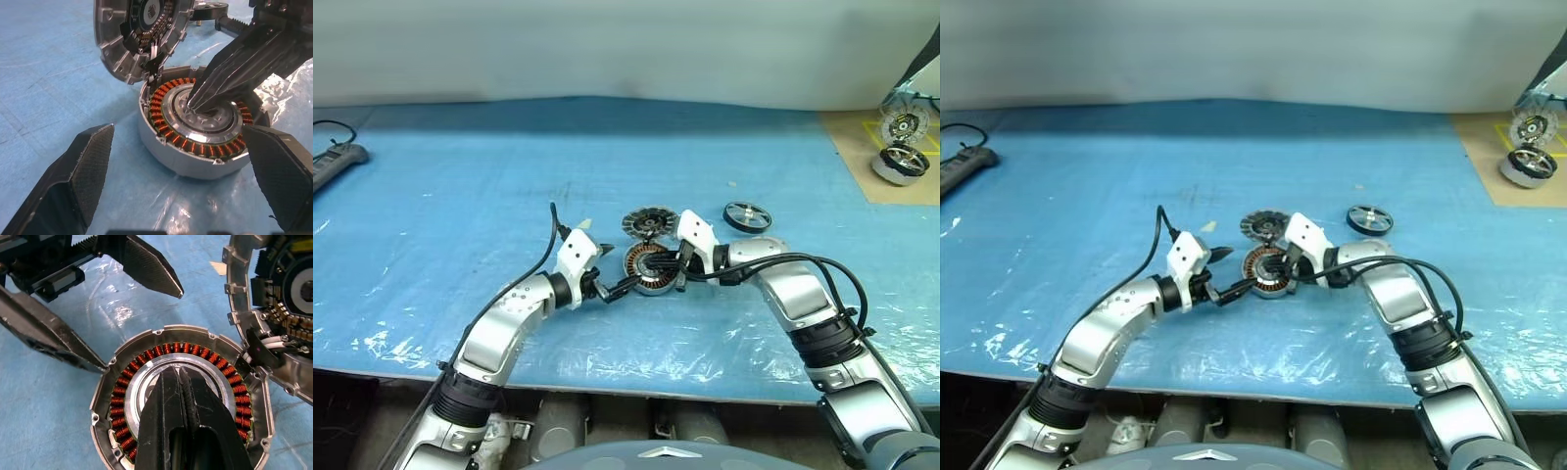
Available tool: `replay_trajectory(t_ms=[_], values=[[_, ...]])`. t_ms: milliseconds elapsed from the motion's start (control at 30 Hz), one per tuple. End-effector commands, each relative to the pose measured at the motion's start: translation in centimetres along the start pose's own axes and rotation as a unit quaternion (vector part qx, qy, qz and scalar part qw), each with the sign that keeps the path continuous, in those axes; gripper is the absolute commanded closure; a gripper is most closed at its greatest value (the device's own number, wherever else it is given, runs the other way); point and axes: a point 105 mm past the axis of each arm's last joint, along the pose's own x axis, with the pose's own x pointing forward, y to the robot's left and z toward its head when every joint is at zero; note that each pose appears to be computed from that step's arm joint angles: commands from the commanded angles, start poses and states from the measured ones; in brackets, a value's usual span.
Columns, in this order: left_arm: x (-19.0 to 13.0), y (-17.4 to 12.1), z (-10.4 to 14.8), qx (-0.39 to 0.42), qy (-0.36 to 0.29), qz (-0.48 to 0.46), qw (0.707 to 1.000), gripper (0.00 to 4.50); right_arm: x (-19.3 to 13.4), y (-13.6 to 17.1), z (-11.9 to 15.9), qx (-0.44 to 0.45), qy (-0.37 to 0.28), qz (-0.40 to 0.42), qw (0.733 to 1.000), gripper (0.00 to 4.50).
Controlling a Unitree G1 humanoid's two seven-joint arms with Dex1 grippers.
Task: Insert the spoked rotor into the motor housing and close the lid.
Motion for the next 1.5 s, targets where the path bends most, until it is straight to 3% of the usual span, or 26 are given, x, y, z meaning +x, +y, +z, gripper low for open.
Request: replay_trajectory(t_ms=[33,167,467,567,800,900,1000,1133,1367,1500], values=[[0.2,0.2,0.6,0.012,-0.012,-0.003,1.0,0.0,-0.3,-0.3,-4.3,0.015,0.066,-0.025,0.997,4.45],[0.3,0.5,0.7,0.015,-0.012,-0.003,1.0,0.0,-1.0,-0.2,-4.7,0.023,0.06,-0.033,0.997,4.45],[0.1,0.3,0.7,0.018,-0.011,-0.012,1.0,0.0,-0.9,-0.8,2.9,0.083,-0.104,-0.036,0.99,4.45],[0.0,0.2,0.7,0.018,-0.011,-0.013,1.0,0.0,-1.5,-0.6,4.3,0.084,-0.126,-0.024,0.988,4.45],[0.1,0.1,0.8,0.017,-0.01,-0.012,1.0,0.0,-1.0,-0.3,1.8,0.058,-0.055,-0.032,0.996,4.45],[0.3,0.1,0.8,0.016,-0.011,-0.012,1.0,0.0,-0.2,0.6,-0.5,0.071,-0.016,-0.022,0.997,4.45],[0.4,0.0,0.7,0.016,-0.011,-0.011,1.0,0.0,0.3,-0.4,-4.6,0.086,0.045,-0.066,0.993,4.45],[-0.1,0.2,0.3,0.014,-0.01,-0.009,1.0,0.0,-0.2,1.1,-6.4,0.09,0.073,-0.038,0.993,4.45],[-0.4,0.4,0.4,0.017,-0.01,-0.011,1.0,0.0,-0.7,1.8,-6.4,0.095,0.063,-0.026,0.993,4.45],[-0.3,0.4,0.8,0.019,-0.012,-0.013,1.0,0.0,-1.4,0.7,-1.6,0.12,-0.059,-0.037,0.99,4.45]])
